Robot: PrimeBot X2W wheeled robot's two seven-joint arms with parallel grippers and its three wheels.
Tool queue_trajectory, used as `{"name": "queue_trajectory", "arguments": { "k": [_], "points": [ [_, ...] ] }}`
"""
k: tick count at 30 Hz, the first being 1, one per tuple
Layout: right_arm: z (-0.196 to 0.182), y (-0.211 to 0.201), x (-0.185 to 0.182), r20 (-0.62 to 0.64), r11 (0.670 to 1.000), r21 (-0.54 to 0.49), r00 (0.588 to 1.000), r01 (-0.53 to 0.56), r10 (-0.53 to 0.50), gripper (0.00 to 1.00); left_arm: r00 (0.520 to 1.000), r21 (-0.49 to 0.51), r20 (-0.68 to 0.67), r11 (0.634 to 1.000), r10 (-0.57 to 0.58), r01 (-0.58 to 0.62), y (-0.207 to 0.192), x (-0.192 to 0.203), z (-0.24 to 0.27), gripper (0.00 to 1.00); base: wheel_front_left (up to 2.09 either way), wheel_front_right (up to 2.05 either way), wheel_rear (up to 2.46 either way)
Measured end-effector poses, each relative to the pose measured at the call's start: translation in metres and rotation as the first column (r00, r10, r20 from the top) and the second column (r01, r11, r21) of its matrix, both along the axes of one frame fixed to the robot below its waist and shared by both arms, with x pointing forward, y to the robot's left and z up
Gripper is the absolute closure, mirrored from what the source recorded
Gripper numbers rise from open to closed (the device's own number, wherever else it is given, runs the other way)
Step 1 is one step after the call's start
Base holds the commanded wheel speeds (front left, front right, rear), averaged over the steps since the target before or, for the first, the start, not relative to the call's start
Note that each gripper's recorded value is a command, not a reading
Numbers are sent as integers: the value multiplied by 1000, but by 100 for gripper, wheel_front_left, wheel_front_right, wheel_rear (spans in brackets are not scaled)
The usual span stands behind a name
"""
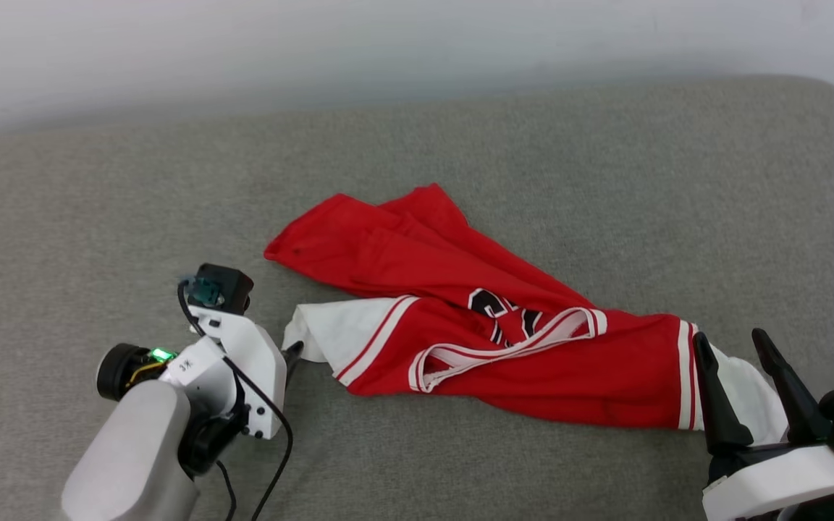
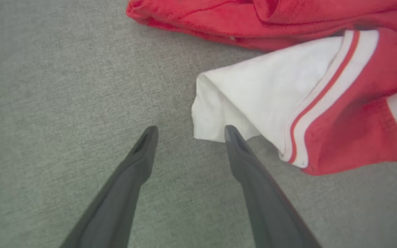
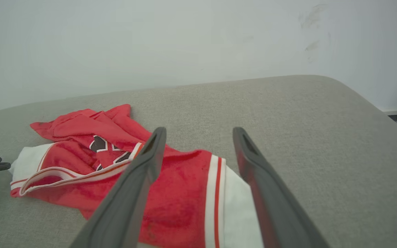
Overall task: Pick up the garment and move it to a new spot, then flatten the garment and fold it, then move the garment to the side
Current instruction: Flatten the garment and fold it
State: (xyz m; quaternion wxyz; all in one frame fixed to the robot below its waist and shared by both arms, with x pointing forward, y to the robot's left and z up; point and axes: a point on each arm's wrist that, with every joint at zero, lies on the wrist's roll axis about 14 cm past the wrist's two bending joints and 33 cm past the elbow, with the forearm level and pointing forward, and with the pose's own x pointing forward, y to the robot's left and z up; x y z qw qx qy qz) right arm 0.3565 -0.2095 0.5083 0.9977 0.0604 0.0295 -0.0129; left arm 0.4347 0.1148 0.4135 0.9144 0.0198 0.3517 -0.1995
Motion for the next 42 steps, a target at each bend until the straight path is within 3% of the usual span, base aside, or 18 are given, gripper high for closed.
{"name": "queue_trajectory", "arguments": {
  "k": [9,10,11,13,14,21,27,33,38,42],
  "points": [
    [-28,-9,6,-65,999,26,997,36,-34,0,974,64,-188,989,-123,137,-15,2,-37,0,0,0,0],
    [-30,-9,7,-70,999,26,997,38,-36,0,968,65,-213,986,-134,150,-17,1,-40,12,0,0,0],
    [-31,-10,7,-71,999,29,997,39,-37,0,962,62,-231,985,-142,160,-19,0,-41,31,0,0,0],
    [-33,-10,8,-73,999,33,997,42,-39,0,956,60,-251,983,-154,174,-21,-1,-43,86,0,0,0],
    [-32,-10,9,-71,999,33,997,42,-40,0,955,58,-249,982,-159,178,-21,-1,-42,100,0,0,0],
    [-29,-12,7,-58,998,37,997,47,-45,0,981,27,-125,988,-150,154,-20,-2,-28,100,0,0,0],
    [-18,-10,6,-26,999,41,999,36,-34,0,996,40,80,999,-24,21,11,8,9,100,0,0,0],
    [-11,-8,3,-14,999,32,1000,25,-25,0,964,41,241,991,112,-126,53,3,46,100,0,0,0],
    [-2,-7,0,4,1000,25,1000,16,-16,0,932,29,272,966,240,-257,91,-25,54,100,0,0,0],
    [2,-4,-3,13,1000,23,1000,6,-7,0,921,26,201,938,333,-345,112,-62,35,100,0,0,0]
  ]
}}
